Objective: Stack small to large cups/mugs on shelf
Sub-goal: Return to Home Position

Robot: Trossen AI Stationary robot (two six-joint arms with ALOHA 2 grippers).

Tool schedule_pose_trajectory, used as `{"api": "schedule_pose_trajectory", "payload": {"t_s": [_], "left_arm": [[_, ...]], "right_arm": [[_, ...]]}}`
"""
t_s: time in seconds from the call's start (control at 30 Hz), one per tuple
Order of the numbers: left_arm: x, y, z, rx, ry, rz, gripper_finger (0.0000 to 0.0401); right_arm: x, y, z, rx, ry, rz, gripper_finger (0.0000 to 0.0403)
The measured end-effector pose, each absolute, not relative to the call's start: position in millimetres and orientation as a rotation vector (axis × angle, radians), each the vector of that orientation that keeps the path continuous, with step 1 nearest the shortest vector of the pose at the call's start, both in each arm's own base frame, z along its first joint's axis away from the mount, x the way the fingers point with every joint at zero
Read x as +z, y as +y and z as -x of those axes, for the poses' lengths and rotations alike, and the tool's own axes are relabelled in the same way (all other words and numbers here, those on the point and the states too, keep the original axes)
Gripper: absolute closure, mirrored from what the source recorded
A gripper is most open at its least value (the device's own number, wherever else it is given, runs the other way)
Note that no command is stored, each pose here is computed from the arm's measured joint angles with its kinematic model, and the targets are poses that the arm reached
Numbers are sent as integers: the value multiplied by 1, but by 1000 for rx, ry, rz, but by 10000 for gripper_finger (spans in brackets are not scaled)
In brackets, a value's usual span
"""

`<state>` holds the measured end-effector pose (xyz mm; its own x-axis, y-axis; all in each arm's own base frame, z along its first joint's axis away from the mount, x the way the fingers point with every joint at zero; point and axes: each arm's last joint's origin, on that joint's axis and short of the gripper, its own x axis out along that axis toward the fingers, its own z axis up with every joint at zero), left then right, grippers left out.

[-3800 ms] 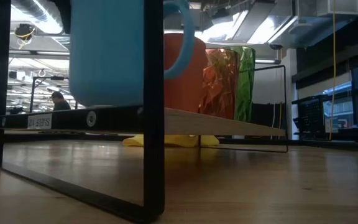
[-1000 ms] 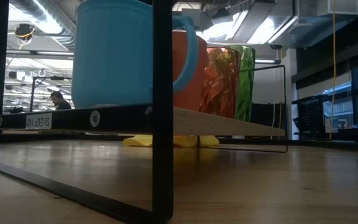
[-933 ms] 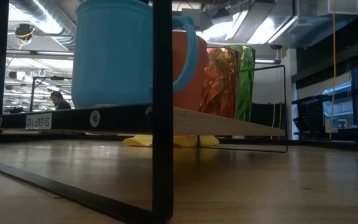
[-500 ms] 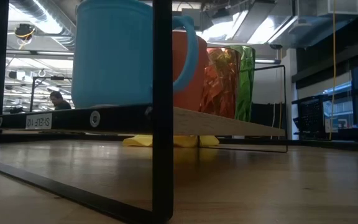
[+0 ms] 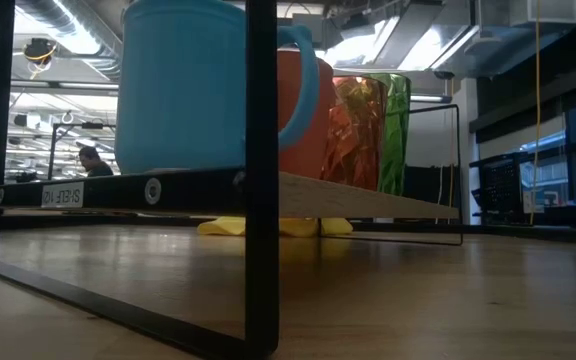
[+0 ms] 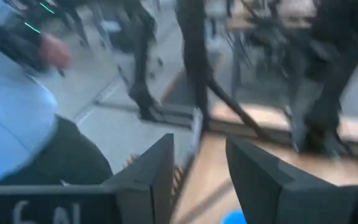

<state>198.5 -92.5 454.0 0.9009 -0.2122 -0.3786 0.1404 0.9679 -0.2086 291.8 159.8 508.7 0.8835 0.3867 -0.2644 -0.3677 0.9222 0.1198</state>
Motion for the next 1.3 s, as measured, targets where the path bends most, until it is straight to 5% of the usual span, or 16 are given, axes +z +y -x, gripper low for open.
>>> {"api": "schedule_pose_trajectory", "payload": {"t_s": [0.27,0.43,0.73,1.03,1.3], "left_arm": [[401,-102,-188,-216,242,224,326],[394,-72,-140,-228,57,215,326],[362,-18,-57,-134,-173,157,326],[285,-12,-46,-124,-239,174,326],[259,-16,-59,-45,-165,226,326]], "right_arm": [[442,147,-325,438,319,-66,256],[426,104,-276,423,274,-153,256],[387,51,-166,391,-126,-134,256],[299,40,-136,329,-285,-113,256],[249,30,-114,307,-411,-132,256]]}}
